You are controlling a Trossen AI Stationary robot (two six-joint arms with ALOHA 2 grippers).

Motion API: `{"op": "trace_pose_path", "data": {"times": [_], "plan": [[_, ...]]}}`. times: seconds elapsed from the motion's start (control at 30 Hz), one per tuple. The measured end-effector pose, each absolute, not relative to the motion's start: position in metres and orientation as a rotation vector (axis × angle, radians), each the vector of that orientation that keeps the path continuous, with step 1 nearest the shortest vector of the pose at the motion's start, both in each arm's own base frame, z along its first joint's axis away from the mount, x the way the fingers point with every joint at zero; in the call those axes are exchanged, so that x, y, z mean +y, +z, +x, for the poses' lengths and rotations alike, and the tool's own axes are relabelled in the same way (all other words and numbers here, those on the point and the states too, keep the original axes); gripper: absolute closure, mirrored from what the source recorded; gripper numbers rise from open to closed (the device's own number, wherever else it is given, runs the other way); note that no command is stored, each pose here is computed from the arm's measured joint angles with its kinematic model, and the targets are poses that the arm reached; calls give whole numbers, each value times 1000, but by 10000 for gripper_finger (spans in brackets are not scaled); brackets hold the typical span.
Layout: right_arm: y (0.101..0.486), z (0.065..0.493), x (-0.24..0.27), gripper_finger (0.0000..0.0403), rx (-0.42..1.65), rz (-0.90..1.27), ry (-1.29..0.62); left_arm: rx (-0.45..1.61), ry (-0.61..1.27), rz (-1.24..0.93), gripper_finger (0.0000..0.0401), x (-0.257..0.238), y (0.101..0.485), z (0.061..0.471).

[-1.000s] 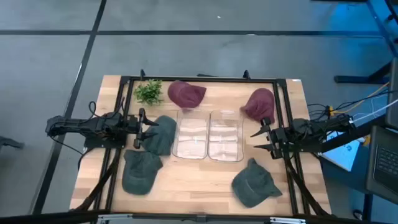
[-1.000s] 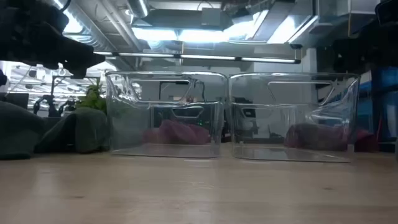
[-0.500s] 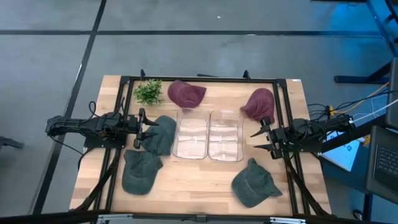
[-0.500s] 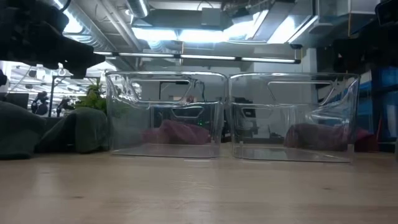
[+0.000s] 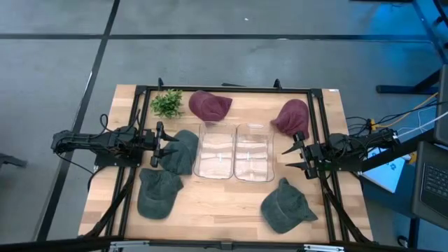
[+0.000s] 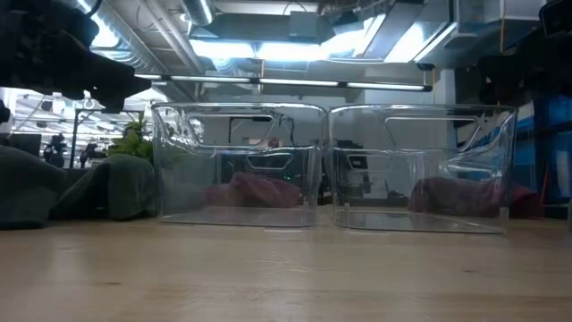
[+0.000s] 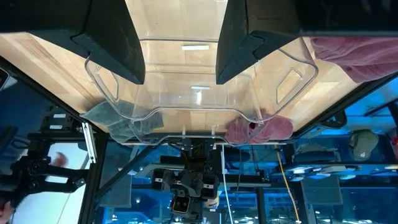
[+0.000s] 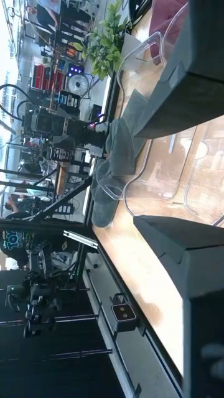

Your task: Pick & Place hat

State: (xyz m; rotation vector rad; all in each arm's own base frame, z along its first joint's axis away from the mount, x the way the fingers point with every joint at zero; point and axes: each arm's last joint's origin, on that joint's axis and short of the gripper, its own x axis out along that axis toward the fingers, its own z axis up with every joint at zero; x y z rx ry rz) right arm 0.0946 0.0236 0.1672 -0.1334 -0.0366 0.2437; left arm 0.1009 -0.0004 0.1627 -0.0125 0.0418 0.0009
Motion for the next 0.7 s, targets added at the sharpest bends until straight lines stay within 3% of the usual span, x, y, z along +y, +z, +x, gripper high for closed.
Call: {"op": "trace_pose_path", "data": {"times": [0.33,0.7], "plan": [[189,89,22,189,-63,-130,242,42,1,-12,207,0,163,101],[234,61,15,189,146,-156,256,42,1,-12,207,0,163,101]]}}
